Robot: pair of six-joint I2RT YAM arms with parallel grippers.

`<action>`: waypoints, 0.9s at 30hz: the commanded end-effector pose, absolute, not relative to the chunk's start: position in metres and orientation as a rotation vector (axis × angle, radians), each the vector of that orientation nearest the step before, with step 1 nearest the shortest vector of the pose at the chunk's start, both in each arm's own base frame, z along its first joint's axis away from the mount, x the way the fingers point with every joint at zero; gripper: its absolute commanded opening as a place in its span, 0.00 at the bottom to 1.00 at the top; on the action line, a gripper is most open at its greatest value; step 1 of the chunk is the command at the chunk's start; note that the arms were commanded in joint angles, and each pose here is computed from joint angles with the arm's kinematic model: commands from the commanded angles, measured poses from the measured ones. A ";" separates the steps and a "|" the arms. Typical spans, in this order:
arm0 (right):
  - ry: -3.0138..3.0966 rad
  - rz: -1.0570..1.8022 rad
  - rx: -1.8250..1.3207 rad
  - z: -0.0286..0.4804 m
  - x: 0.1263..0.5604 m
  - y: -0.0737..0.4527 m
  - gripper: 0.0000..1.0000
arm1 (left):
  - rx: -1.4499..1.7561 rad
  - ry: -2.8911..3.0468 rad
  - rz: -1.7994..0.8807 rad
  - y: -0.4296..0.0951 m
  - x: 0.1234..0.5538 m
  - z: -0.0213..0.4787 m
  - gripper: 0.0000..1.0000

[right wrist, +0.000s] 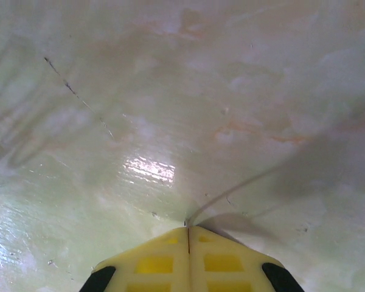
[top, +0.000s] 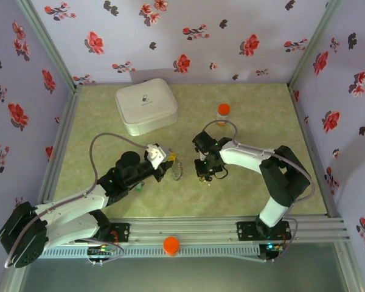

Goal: Put the keys on the keyring

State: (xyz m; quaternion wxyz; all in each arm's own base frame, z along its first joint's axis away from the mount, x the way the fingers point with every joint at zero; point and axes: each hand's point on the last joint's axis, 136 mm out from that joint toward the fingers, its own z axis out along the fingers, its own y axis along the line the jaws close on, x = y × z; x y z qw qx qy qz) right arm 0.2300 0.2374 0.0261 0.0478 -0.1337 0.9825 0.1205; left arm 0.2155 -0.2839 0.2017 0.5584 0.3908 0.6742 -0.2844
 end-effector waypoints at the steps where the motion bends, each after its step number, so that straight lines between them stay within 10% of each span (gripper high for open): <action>1: 3.015 0.347 -0.442 0.022 0.229 0.238 0.08 | 0.903 1.521 -0.659 -0.285 0.217 0.224 0.00; 16: 2.972 0.344 -0.450 0.037 0.231 0.236 0.00 | 0.909 1.527 -0.657 -0.284 0.216 0.224 0.00; 27: 2.376 0.693 -0.803 0.156 0.229 0.262 0.00 | 0.879 1.539 -0.731 -0.288 0.211 0.232 0.00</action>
